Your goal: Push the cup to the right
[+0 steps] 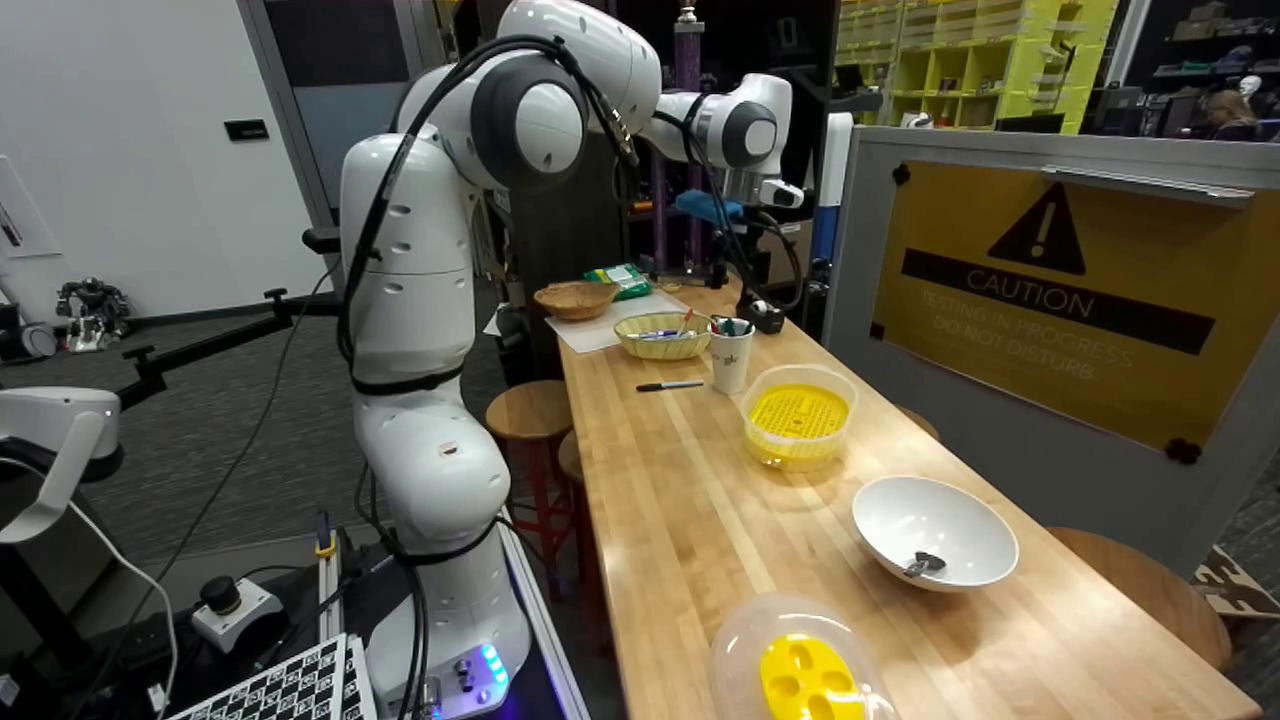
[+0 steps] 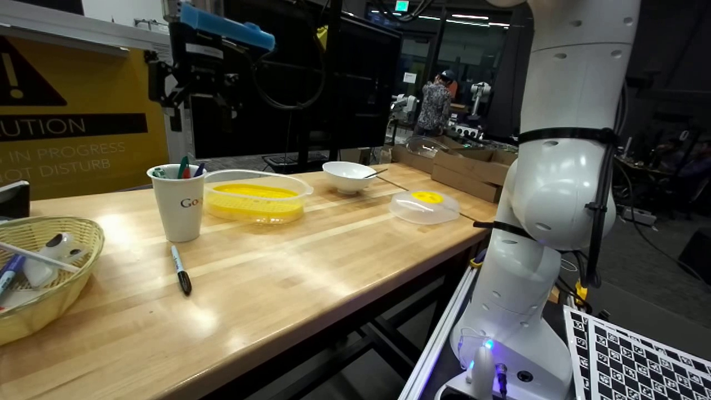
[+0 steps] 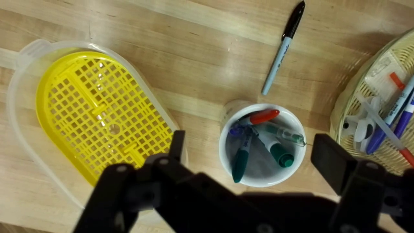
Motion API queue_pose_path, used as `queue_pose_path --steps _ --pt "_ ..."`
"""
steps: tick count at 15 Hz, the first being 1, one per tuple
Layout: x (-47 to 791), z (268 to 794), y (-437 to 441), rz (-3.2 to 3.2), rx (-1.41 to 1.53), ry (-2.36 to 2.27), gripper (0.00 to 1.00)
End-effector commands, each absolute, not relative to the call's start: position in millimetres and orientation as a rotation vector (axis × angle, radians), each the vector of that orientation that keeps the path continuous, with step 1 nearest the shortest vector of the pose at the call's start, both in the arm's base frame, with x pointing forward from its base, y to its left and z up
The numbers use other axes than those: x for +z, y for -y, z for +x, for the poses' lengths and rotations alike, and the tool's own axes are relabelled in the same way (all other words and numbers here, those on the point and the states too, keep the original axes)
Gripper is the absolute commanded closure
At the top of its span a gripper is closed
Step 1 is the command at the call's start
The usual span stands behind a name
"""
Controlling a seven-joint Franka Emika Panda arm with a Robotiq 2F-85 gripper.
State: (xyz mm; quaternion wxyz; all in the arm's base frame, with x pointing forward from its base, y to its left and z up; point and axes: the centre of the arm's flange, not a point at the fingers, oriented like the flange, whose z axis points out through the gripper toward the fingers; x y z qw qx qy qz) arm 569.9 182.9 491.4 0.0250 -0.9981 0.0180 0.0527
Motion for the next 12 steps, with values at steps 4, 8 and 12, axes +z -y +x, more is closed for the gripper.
queue_pose_path --steps 4,8,12 --pt "472.4 571.4 -181.3 -3.065 0.197 -0.102 0.0" --pt "463.7 574.7 -179.6 -3.061 0.198 -0.112 0.0" --pt "453.3 578.2 -180.9 -3.056 0.206 -0.114 0.0"
